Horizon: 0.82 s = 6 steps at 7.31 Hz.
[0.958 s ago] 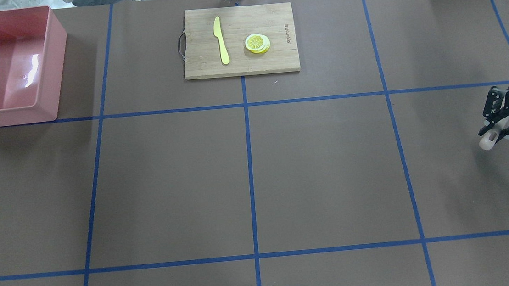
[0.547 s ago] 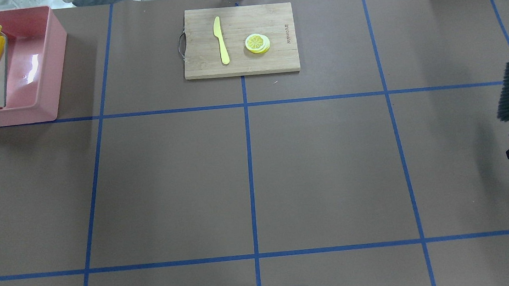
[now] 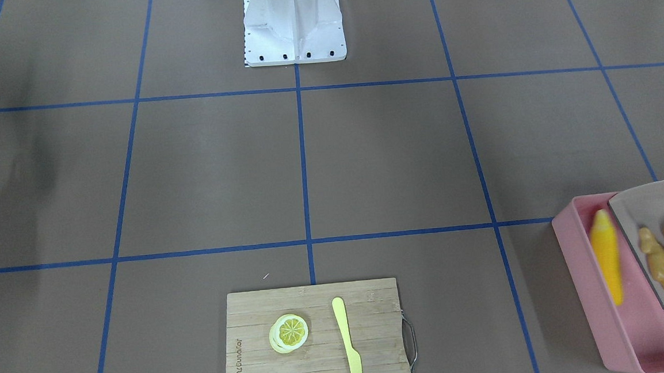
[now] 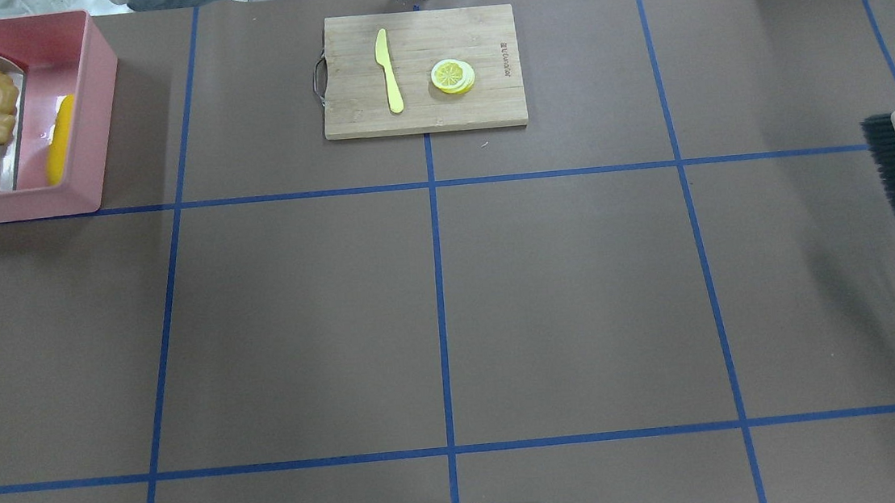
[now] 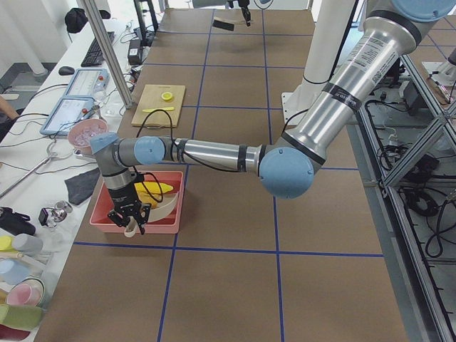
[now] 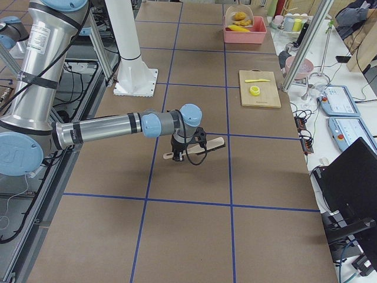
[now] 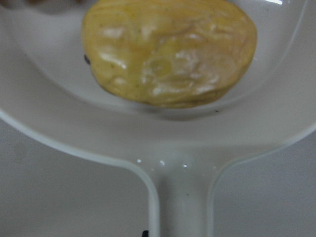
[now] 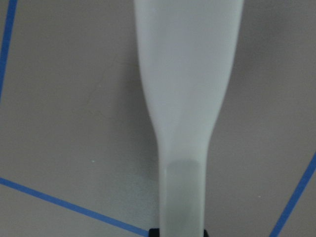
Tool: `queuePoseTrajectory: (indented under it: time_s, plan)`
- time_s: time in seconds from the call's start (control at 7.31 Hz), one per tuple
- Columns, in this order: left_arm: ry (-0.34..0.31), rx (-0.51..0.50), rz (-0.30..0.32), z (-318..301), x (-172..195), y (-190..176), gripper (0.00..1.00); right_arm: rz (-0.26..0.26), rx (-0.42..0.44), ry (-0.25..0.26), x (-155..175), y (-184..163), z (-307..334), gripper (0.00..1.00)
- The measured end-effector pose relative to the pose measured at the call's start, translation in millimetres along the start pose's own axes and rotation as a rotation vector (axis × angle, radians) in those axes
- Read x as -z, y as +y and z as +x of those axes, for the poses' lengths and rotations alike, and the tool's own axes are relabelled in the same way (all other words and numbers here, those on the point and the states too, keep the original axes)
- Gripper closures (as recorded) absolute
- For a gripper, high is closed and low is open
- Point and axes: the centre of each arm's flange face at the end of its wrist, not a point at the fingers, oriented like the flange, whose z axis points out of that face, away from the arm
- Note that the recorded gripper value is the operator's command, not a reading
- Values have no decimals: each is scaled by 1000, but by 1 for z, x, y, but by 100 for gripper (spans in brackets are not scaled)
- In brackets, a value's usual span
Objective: Sweep and dump trash into bin
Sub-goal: 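Tip the dustpan over the pink bin while the right moves the brush away, then hold the emptied dustpan above the pink bin with the left gripper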
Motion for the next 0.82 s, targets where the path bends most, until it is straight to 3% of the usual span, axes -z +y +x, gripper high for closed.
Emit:
queuePoseTrajectory:
  time_s: [0.14,0.27,0.68,0.82]
  plan:
    - [10,-16,-47,0,5,-13,100,-31,-9,16,-4,-2,5,100]
    - [15,-28,-84,1,8,-21,100,-82,-79,3,-5,-12,4,100]
    - [20,-34,-132,4,13,-23,100,-243,-408,-93,9,-92,-17,100]
    - [22,-29,-137,5,16,-17,100,-280,-481,-123,6,-108,-14,100]
